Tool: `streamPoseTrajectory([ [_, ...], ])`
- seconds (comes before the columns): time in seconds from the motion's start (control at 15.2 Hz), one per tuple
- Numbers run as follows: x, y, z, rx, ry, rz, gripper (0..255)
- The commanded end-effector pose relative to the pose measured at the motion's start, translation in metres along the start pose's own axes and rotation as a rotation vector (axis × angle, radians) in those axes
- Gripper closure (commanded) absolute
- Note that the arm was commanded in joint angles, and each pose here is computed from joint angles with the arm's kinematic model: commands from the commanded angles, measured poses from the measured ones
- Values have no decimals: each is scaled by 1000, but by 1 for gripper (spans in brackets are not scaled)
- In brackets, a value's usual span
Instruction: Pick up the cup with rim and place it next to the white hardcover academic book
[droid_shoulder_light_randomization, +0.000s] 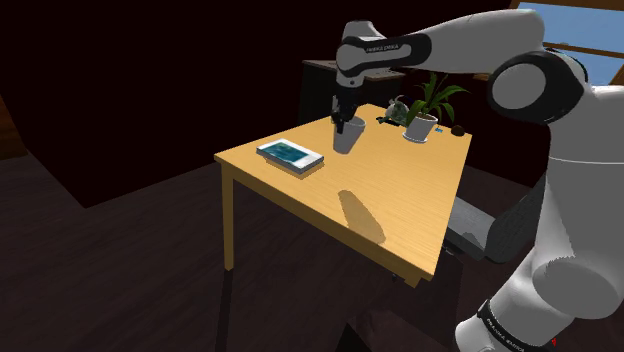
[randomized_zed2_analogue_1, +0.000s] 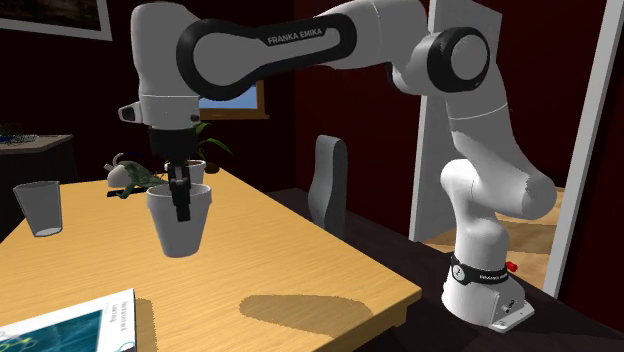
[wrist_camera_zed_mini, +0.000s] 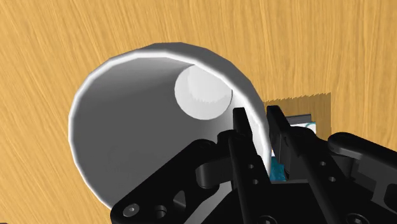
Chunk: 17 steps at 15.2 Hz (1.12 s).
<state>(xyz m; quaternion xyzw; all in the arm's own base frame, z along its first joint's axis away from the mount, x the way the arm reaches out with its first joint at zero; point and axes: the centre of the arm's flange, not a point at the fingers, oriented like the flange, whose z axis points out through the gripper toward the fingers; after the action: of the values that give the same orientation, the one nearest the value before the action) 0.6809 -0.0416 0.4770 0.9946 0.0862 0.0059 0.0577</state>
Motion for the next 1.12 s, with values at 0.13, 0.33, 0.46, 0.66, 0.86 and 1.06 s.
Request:
streamPoseTrajectory([
  [0.13,52,-2,13,0,0,0,255],
  [0.33,52,-4,29,0,0,0,255],
  [0.46,52,-5,40,0,0,0,255],
  [0.66,52,-7,55,0,0,0,255],
  [0.86,52,-8,71,0,0,0,255],
  [1.06,52,-10,87,0,0,0,255],
])
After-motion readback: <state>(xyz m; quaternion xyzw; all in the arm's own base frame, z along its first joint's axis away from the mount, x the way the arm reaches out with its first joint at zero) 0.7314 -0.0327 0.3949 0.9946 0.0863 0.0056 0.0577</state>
